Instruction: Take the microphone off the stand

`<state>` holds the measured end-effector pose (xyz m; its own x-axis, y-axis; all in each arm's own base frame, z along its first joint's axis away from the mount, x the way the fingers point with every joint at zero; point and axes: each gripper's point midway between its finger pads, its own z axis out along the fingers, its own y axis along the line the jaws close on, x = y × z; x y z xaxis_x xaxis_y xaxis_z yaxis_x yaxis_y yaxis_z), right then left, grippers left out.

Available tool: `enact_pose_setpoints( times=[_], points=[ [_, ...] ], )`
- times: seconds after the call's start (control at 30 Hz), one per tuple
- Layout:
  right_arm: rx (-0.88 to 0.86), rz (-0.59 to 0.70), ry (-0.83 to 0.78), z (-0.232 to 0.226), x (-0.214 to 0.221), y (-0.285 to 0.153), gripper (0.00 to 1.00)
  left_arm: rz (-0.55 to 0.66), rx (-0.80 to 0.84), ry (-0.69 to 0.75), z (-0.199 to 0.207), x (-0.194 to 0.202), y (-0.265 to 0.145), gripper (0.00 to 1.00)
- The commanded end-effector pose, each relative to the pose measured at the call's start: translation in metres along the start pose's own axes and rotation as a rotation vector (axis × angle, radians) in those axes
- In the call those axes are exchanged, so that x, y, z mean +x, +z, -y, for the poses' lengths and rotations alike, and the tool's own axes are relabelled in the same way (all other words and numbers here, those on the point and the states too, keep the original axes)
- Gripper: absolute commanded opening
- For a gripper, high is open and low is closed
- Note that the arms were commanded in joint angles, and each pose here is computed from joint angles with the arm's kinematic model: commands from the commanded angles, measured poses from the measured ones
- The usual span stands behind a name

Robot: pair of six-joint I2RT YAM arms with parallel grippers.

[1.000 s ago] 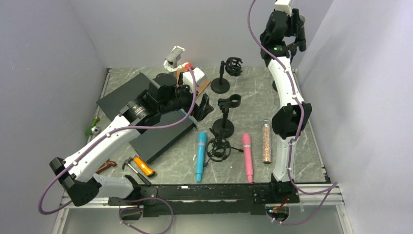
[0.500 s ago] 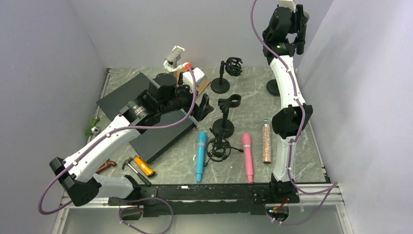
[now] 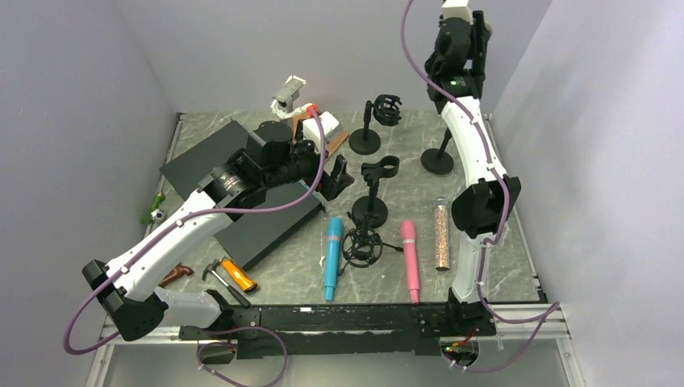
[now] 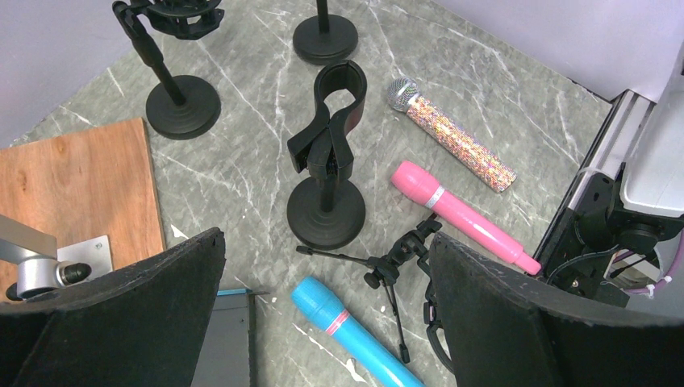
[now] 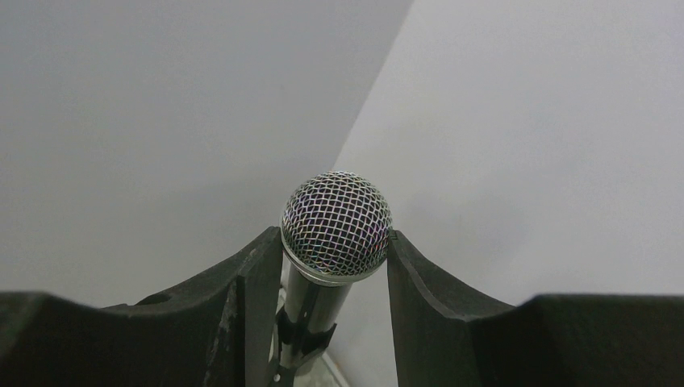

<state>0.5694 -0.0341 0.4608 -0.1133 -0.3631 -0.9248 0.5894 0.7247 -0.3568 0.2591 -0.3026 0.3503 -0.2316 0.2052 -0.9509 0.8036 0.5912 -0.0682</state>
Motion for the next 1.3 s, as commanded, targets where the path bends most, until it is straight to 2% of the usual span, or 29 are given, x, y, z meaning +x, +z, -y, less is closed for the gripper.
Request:
enact_pose_setpoints(
  times=[0.0,0.27,0.57,1.0,1.27],
  points=[
    [-0.03,0.171,0.11,0.022,-0.076,-0.043,0.0,0.024,0.009,0.012,0.002,-0.008,0.002,0.99],
    [-0.107,0.175,0.143,0.019,-0.088,-0.076,0.0,0.03,0.02,0.008,0.005,-0.009,0.001,0.99],
    [-0.237,0.153,0.153,0.007,-0.074,-0.111,0.0,0.038,0.023,0.002,0.006,-0.01,0.0,1.0],
    [-0.201,0.146,0.147,0.0,-0.047,-0.177,0.0,0.03,0.016,-0.006,0.003,-0.003,0.007,0.99],
    [-0.165,0.116,0.174,0.009,-0.053,-0.177,0.0,0.023,0.009,-0.012,0.001,0.002,0.012,0.99]
  ],
)
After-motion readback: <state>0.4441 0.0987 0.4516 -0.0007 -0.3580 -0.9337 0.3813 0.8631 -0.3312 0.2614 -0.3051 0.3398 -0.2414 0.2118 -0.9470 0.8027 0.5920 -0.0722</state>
